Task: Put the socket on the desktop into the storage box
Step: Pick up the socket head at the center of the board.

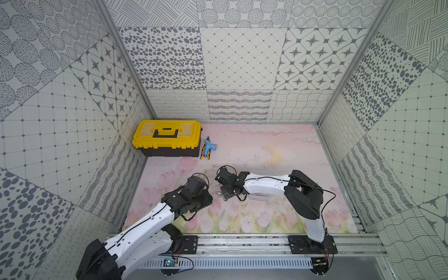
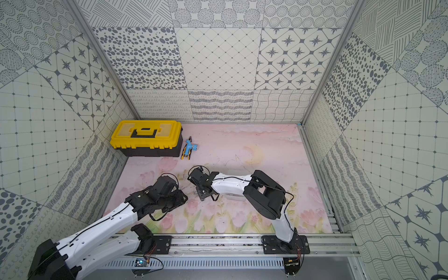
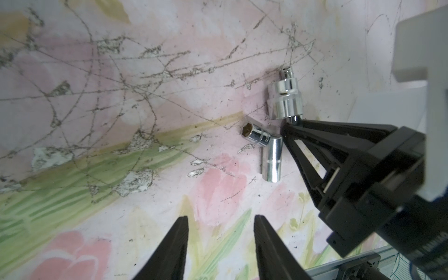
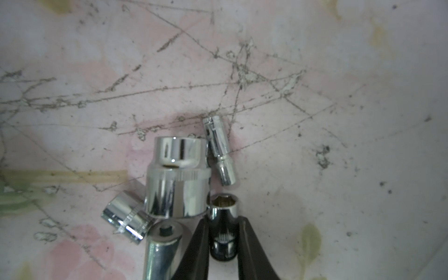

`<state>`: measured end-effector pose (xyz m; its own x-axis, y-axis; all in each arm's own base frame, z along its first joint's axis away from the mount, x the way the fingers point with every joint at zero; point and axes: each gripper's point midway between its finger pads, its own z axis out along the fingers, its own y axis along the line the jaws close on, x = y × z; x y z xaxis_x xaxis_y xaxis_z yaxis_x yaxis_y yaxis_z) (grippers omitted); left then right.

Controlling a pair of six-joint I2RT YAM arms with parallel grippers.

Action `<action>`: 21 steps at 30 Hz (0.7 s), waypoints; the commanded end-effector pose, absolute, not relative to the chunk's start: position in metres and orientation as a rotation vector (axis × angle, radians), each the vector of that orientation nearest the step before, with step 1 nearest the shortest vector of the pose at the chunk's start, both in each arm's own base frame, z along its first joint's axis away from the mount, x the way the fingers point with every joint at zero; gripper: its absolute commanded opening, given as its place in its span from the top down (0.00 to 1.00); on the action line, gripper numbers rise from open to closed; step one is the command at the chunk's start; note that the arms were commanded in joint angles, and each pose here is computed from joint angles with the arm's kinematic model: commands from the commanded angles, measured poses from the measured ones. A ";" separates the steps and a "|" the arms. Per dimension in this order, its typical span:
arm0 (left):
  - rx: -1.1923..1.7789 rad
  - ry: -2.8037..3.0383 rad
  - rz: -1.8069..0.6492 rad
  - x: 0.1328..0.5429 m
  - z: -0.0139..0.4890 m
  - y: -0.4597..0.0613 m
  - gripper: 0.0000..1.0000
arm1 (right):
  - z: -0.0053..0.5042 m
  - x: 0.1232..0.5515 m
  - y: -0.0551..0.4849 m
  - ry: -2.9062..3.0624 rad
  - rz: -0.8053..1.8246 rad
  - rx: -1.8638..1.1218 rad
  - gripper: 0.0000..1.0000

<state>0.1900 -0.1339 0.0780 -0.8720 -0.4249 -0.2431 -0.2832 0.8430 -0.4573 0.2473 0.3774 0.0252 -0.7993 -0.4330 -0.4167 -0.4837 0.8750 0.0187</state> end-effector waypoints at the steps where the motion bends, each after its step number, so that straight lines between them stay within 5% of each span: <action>1: -0.548 2.661 -0.627 0.196 0.081 -0.137 0.51 | 0.031 0.246 0.378 2.618 0.196 -0.672 0.84; 13: -0.514 2.597 -0.760 0.201 0.114 -0.150 0.51 | 0.094 0.240 0.366 2.477 0.299 -0.611 1.00; 21: -0.352 2.394 -1.233 0.207 0.184 -0.200 0.47 | 0.162 0.194 0.347 2.283 0.781 -0.527 1.00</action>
